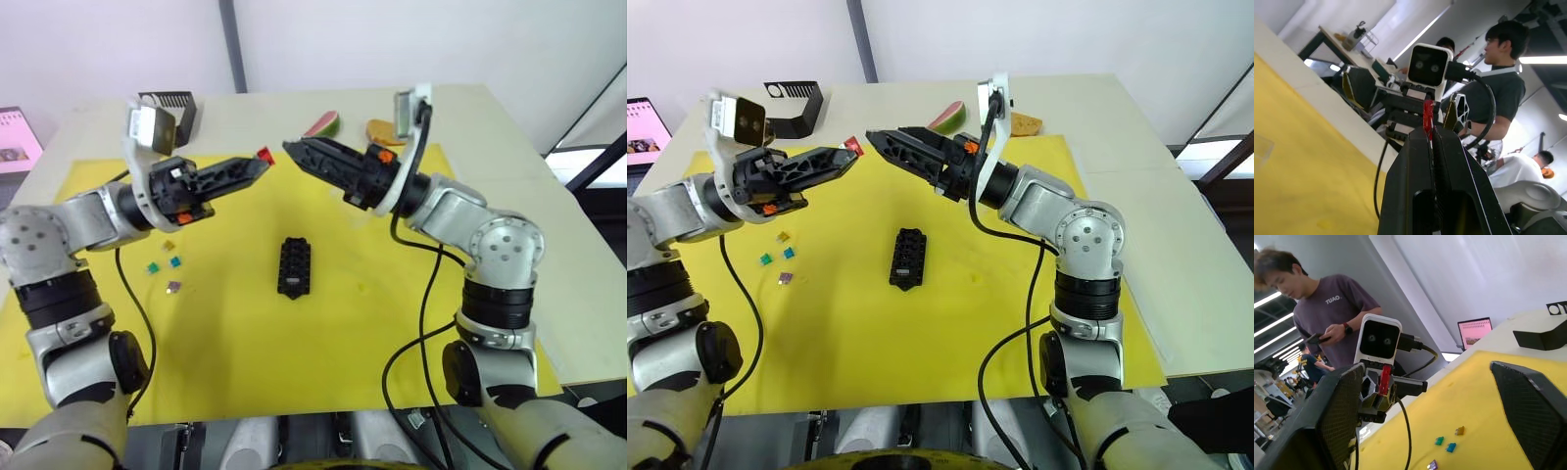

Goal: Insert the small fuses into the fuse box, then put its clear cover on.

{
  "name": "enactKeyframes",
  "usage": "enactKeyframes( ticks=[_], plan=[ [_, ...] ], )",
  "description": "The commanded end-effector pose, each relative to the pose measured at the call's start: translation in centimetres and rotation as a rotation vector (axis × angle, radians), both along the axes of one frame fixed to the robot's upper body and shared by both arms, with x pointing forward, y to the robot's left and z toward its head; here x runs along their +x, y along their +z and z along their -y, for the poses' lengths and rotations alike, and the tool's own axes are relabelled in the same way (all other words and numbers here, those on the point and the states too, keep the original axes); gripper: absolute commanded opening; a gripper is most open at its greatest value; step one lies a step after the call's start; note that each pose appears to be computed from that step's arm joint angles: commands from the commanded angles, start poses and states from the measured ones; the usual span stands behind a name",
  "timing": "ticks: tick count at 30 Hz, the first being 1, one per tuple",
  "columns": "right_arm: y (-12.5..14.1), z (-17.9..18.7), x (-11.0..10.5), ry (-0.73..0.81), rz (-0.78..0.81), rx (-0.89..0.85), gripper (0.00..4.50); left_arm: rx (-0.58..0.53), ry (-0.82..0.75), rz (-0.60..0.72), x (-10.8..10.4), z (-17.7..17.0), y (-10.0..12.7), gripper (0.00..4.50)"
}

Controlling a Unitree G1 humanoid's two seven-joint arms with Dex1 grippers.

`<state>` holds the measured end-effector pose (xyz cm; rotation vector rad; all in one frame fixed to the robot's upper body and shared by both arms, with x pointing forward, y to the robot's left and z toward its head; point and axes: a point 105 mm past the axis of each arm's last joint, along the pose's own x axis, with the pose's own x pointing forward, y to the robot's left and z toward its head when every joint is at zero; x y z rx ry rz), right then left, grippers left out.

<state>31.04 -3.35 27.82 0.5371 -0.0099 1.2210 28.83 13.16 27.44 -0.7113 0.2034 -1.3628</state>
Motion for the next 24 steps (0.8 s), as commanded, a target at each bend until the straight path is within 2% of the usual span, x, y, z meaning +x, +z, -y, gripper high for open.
enactKeyframes(
  ticks=[1,5,12,15,17,21,24],
  plan=[
    [1.2,-0.2,-0.9,0.013,0.044,0.028,3.21,-0.009,-0.013,0.062,-0.4,0.7,0.9,0.00],
    [1.3,-0.3,-1.4,0.035,0.037,0.034,3.21,-0.052,-0.051,0.051,-0.5,1.3,1.1,0.00],
    [1.6,0.5,-1.9,0.052,0.013,0.044,3.21,-0.059,-0.074,0.048,-0.2,2.0,1.4,0.00],
    [1.8,0.6,-2.0,0.052,0.007,0.047,2.40,-0.054,-0.086,0.050,-0.2,2.2,1.3,0.00],
    [1.9,0.7,-2.1,0.054,0.003,0.045,1.49,-0.054,-0.088,0.049,-0.2,2.3,1.2,0.00],
    [2.0,0.8,-3.0,0.095,0.014,0.042,1.49,-0.052,-0.090,0.057,-0.3,2.4,1.0,0.00],
    [1.4,1.1,-2.6,0.074,-0.004,0.024,1.49,-0.055,-0.089,0.061,-0.4,2.4,1.0,0.00]
  ],
)
